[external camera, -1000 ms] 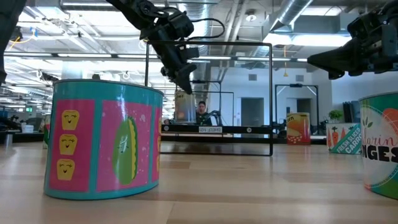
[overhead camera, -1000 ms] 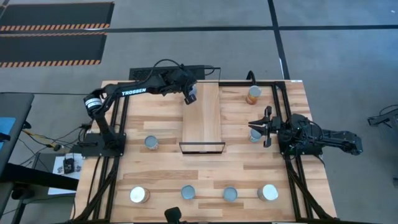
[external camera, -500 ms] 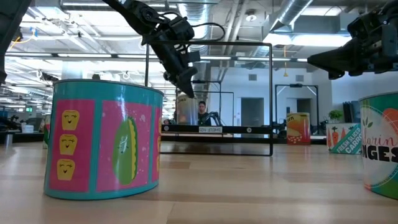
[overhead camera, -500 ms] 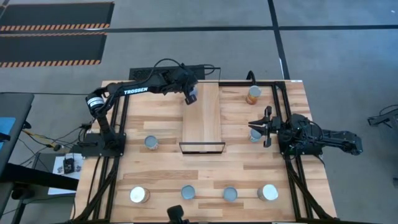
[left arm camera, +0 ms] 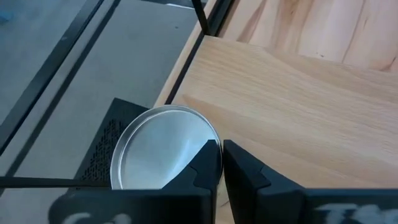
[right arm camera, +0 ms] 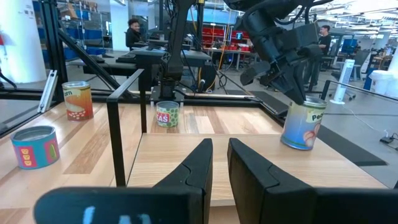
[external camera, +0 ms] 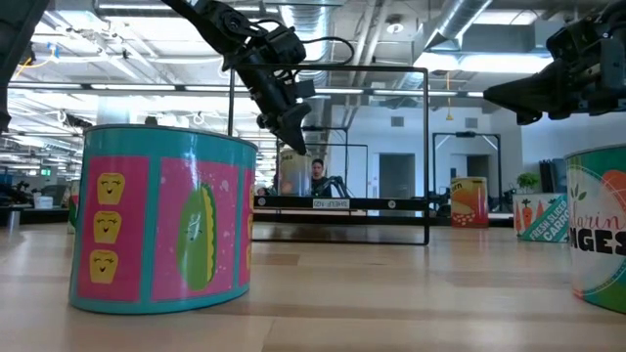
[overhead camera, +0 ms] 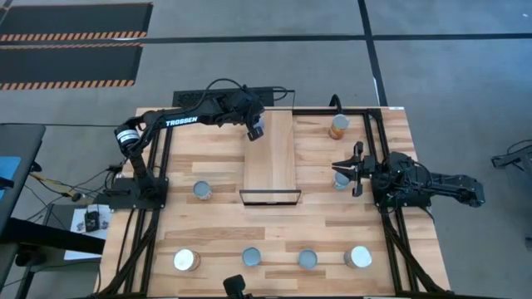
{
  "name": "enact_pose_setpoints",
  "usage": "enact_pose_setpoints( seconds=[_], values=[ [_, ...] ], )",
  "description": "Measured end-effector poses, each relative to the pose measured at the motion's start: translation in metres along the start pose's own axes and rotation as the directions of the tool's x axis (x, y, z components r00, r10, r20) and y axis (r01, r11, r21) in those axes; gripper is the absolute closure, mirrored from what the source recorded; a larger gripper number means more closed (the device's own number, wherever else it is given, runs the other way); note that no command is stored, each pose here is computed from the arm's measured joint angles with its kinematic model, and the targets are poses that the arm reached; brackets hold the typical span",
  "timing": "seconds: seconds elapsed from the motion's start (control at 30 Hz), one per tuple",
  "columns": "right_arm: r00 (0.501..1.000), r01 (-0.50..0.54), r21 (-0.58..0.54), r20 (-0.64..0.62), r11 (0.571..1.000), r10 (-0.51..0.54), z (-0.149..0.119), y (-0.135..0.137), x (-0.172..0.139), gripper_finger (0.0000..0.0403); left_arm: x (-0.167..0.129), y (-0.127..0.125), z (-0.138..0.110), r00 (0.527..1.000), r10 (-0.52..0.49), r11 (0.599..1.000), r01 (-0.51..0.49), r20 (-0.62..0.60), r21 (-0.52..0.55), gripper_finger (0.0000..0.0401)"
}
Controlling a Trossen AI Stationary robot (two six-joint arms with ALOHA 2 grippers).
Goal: Pick and place cans onto a shelf
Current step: Put the top canned peaches on the shelf, then put the top canned corn on the shelf
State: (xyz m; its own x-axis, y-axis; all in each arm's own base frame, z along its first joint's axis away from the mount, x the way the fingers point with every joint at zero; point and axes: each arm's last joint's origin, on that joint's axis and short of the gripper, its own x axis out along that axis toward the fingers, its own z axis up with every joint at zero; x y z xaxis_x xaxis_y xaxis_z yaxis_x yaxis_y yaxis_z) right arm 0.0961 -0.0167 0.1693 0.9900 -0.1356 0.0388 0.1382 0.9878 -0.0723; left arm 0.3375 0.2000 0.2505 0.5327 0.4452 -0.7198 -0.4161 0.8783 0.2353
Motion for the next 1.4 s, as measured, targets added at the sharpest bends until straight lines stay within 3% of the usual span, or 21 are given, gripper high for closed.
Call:
enact_pose_setpoints(
  seconds=[0.3, 0.6, 0.73, 0.9, 1.23, 1.4],
  values=[
    [1.000, 0.000, 0.000, 0.000, 1.000, 0.000, 0.000, 0.000, 0.000, 0.0327, 0.000, 0.001, 0.002, 1.000, 0.007, 1.000, -0.007, 0.023, -0.005, 0.0363],
    [1.000, 0.000, 0.000, 0.000, 1.000, 0.000, 0.000, 0.000, 0.000, 0.0327, -0.017, -0.008, 0.007, 0.995, 0.023, 1.000, -0.021, 0.096, -0.019, 0.0374],
    [1.000, 0.000, 0.000, 0.000, 1.000, 0.000, 0.000, 0.000, 0.000, 0.0327, -0.016, -0.026, -0.008, 0.983, 0.050, 0.998, -0.045, 0.177, -0.033, 0.0397],
    [1.000, 0.000, 0.000, 0.000, 1.000, 0.000, 0.000, 0.000, 0.000, 0.0327, -0.036, -0.040, -0.024, 0.931, 0.065, 0.996, -0.037, 0.359, -0.084, 0.0395],
    [1.000, 0.001, 0.000, 0.000, 1.000, -0.001, 0.000, 0.000, 0.000, 0.0327, -0.082, -0.054, -0.075, 0.837, 0.054, 0.995, 0.002, 0.545, -0.103, 0.0401],
    [1.000, -0.001, 0.000, 0.000, 1.000, 0.001, 0.000, 0.000, 0.000, 0.0327, -0.090, -0.057, -0.106, 0.787, 0.065, 0.992, 0.016, 0.613, -0.126, 0.0401]
  ],
)
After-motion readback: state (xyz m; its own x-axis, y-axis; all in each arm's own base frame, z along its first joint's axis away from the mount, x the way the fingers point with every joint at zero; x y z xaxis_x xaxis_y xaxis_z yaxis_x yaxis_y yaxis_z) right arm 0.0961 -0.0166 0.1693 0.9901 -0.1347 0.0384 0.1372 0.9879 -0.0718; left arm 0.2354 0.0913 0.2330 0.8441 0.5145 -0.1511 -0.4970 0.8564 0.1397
